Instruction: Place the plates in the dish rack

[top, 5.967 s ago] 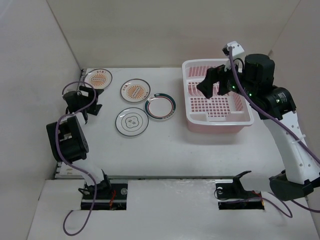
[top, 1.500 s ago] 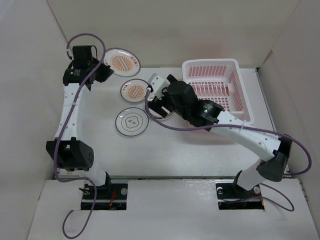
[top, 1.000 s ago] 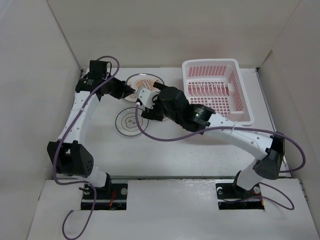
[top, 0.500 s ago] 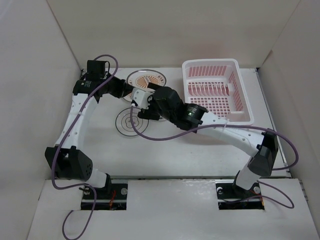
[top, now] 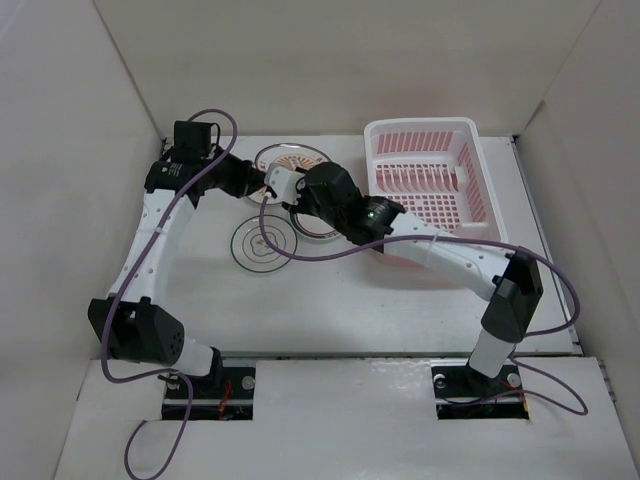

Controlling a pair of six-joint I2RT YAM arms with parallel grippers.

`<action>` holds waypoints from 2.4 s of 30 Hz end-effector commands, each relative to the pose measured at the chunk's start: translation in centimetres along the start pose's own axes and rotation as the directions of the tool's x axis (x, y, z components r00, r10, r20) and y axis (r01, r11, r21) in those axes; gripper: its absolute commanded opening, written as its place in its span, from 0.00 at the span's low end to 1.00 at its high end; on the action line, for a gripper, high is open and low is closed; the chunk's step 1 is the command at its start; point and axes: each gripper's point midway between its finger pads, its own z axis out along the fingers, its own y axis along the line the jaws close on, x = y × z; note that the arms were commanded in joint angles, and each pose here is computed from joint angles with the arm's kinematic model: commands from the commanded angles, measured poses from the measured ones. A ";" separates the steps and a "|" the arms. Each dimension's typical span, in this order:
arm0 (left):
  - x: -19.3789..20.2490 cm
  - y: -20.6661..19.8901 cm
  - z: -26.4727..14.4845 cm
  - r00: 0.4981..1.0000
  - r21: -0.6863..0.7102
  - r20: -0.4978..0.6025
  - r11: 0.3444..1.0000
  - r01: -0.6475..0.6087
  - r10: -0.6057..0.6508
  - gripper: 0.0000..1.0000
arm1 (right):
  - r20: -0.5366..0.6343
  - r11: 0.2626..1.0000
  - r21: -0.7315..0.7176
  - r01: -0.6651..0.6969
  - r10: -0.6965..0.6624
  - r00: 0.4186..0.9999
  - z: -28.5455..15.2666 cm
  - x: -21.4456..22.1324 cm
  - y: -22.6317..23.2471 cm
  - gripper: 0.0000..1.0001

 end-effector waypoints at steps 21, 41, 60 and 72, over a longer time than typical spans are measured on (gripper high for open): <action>1.1 -5.5 -1.8 0.996 0.237 -0.044 0.969 -0.070 0.083 0.00 | 0.138 0.993 0.005 -0.121 0.119 0.983 -0.8 -4.1 -1.5 0.00; 3.4 -13.9 -3.6 0.931 0.640 -0.050 0.727 -0.248 0.361 0.48 | 0.209 0.963 0.120 -0.241 0.212 0.955 -4.2 -4.4 -6.0 0.00; -8.4 -7.8 -4.1 0.598 -0.211 0.549 0.789 -0.577 0.584 0.99 | 0.260 0.736 0.025 -0.677 0.649 0.715 -7.9 8.2 -18.3 0.00; -11.0 -0.2 -2.6 0.659 -0.320 0.470 0.809 -0.493 0.588 0.99 | 0.233 0.554 -0.144 -0.820 0.824 0.516 -4.6 13.7 -18.0 0.00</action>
